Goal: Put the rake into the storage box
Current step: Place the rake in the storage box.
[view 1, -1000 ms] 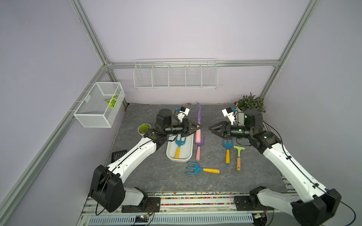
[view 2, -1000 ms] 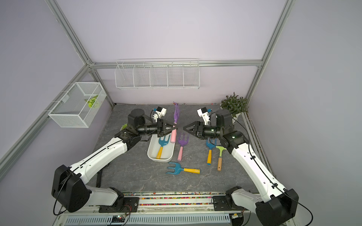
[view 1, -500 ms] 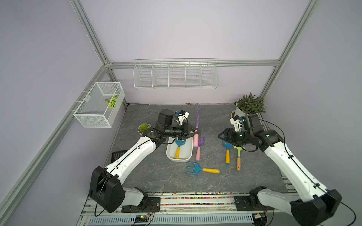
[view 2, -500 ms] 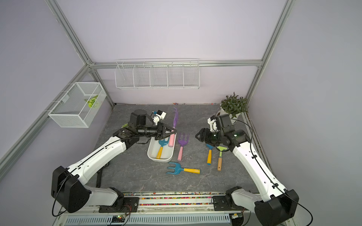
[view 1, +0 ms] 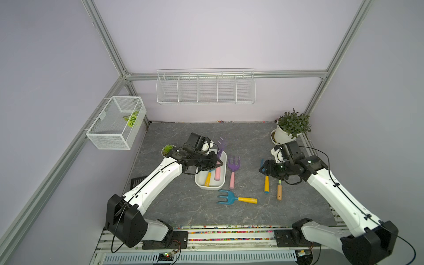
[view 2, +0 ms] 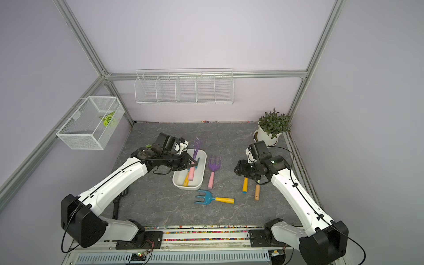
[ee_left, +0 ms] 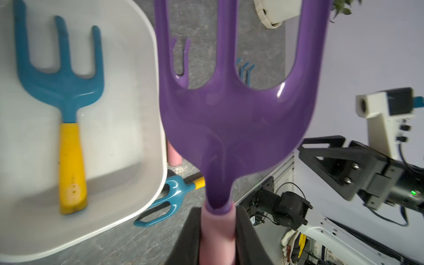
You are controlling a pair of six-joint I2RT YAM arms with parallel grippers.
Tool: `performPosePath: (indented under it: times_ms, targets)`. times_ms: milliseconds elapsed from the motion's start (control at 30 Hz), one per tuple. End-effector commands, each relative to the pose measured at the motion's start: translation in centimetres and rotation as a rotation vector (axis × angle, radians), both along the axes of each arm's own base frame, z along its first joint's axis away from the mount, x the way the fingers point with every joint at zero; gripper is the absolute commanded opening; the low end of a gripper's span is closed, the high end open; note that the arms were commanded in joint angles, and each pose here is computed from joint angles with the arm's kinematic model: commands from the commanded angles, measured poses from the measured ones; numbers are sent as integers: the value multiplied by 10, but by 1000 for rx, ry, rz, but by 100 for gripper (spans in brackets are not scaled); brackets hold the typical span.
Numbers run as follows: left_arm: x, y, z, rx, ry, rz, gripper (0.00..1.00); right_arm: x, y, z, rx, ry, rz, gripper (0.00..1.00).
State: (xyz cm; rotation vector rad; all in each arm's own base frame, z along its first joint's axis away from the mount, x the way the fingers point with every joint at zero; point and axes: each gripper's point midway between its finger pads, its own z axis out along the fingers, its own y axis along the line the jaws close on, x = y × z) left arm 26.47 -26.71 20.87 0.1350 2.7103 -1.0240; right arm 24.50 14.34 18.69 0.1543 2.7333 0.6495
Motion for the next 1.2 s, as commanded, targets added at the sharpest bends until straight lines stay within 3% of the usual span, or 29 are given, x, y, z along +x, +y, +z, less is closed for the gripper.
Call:
performPosePath:
  times_ms: [0, 400, 867, 1033, 1167]
  targets:
    - [8, 20, -24, 181, 8, 9, 0, 1, 2, -2, -8, -12, 12, 63]
    - [36, 30, -89, 426, 90, -6, 0, 2, 8, 5, 13, -15, 18, 63]
    - [47, 15, -125, 450, 115, -28, 0, -7, 2, 2, -2, -13, 15, 62]
    - [52, 17, -118, 456, 87, -4, 31, -10, 1, -1, -1, -6, 16, 62]
    - [51, 17, -109, 439, 71, -2, 40, -12, 1, -4, -2, 3, 16, 62]
